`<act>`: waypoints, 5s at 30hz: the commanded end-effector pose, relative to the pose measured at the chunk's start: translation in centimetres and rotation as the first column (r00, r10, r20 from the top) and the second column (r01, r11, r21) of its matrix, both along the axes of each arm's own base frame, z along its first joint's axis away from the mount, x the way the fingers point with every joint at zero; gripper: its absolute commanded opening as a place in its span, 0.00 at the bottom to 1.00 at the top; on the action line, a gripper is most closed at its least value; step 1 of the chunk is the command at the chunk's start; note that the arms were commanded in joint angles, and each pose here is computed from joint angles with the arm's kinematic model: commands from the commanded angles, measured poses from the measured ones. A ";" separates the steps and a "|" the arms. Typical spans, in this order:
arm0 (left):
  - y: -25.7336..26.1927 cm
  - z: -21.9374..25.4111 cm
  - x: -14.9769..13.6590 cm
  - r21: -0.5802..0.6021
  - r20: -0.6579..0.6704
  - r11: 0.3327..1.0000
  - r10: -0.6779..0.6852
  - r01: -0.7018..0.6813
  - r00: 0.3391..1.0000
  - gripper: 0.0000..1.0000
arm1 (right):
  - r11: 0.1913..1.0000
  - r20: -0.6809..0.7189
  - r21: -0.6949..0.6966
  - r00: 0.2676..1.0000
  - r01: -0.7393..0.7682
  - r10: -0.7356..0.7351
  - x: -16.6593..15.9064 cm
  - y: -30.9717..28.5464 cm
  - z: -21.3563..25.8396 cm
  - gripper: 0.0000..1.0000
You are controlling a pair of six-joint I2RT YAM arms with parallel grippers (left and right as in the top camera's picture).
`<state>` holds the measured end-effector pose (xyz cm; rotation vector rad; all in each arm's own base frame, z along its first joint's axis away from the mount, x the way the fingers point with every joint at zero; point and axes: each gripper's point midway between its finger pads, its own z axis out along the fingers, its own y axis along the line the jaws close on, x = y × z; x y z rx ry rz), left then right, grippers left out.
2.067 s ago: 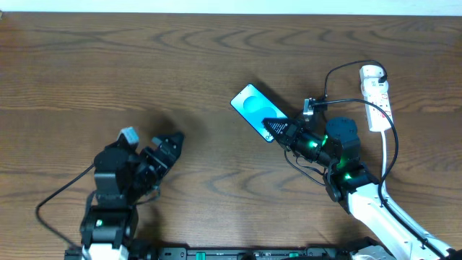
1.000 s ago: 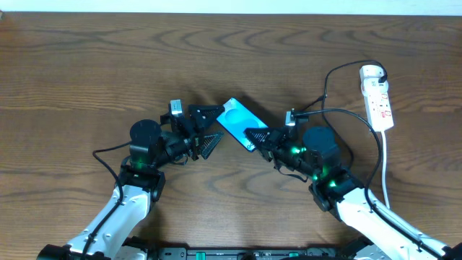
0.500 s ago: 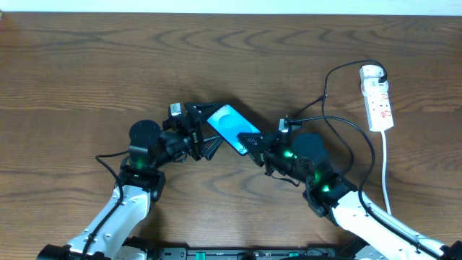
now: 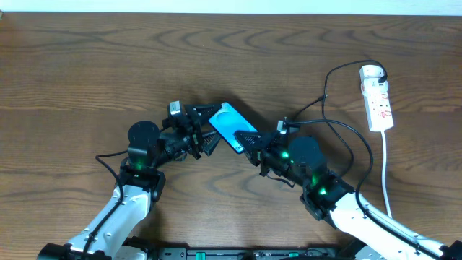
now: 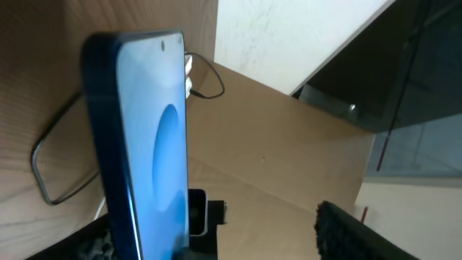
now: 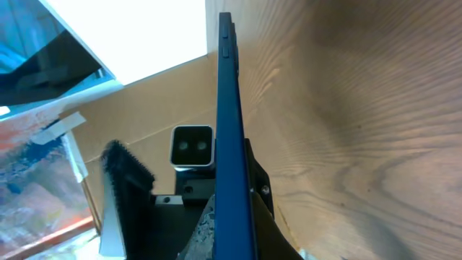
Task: Plug charger to phone and switch on socket
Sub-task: 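Grasp the phone's edge with the left gripper beside the right gripper, then release the phone from the right gripper and reach toward the charger cable, then lower the right gripper and grasp the black cable near its USB-C plug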
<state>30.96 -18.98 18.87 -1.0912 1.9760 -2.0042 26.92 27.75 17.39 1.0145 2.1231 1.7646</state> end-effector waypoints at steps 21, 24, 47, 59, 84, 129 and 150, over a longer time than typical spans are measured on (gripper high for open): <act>0.0 1.0 0.4 0.004 0.049 1.000 0.009 -0.009 0.999 0.38 | 0.989 0.064 -0.013 0.987 -0.146 0.147 -3.1 2.8 0.8 0.01; 0.0 1.0 0.4 0.004 0.049 1.000 0.008 -0.008 0.999 0.33 | 0.989 0.067 -0.015 0.987 -0.147 0.148 -3.2 2.9 0.9 0.01; -1.1 1.0 -0.2 0.050 0.114 0.998 -0.034 0.028 0.993 0.08 | 0.984 0.107 -0.072 0.980 -0.161 0.168 -3.3 2.8 0.3 0.14; 2.3 -6.2 -0.4 0.275 -0.043 0.961 0.018 -0.005 0.999 0.08 | 0.939 0.275 -0.319 0.936 -0.126 0.219 -2.4 1.5 -1.6 0.38; 2.7 -7.4 -1.0 0.365 0.007 0.930 -0.040 0.035 0.999 0.08 | 0.500 0.364 -0.847 0.882 0.180 0.300 5.7 -9.1 -1.8 0.60; 2.8 -7.5 -0.9 0.376 0.017 0.926 -0.039 0.030 0.999 0.08 | 0.365 -0.272 -0.917 0.920 -0.159 -0.283 16.6 -19.8 -15.7 0.71; 2.8 -7.8 -1.2 0.379 -0.005 0.925 -0.040 0.039 0.999 0.08 | 0.115 -0.517 -0.767 0.714 -0.631 0.471 9.5 -12.3 -19.8 0.03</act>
